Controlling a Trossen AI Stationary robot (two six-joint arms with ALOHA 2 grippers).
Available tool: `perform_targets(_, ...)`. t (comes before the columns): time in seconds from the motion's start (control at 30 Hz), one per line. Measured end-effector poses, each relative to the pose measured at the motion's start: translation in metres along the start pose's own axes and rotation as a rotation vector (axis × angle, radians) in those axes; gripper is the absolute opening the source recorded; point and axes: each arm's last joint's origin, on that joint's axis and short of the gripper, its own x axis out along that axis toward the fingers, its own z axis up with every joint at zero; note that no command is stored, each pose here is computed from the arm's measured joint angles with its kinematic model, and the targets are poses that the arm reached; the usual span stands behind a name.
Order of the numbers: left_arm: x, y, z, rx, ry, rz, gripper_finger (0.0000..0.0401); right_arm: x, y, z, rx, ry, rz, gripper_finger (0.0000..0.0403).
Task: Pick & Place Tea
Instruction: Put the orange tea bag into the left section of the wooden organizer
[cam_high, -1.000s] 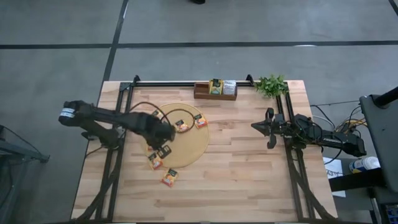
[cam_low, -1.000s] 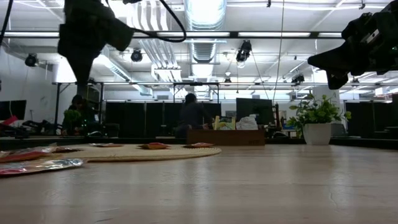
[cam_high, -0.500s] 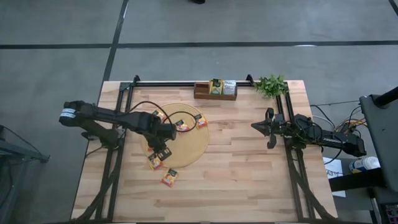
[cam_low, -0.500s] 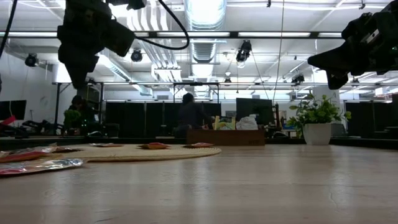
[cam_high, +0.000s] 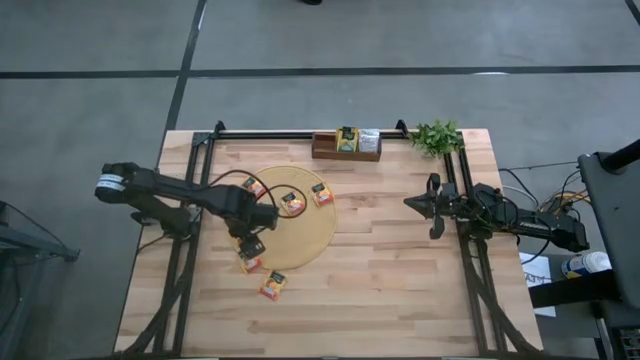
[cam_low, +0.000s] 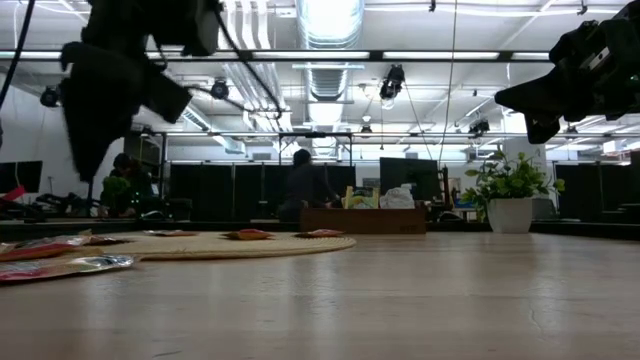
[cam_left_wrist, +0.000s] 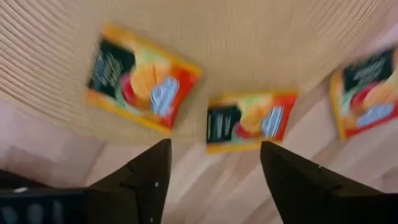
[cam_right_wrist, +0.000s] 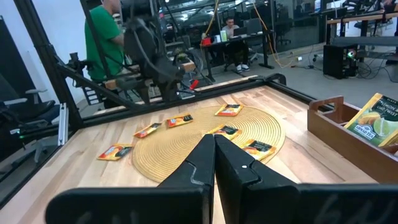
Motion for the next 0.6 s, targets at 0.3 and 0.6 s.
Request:
perform_targets(0.3,0.015,0.001,-0.008,0.017,0.092,-0.054,0.0249,0.0,0.0,0.0,0.0,0.0,0.0,0.0009)
perform_targets(0.6,0.03,-0.001,-0.002,0.009,0.028,-0.082,0.0248,0.0,0.0,0.0,0.0,0.0,0.0,0.0009)
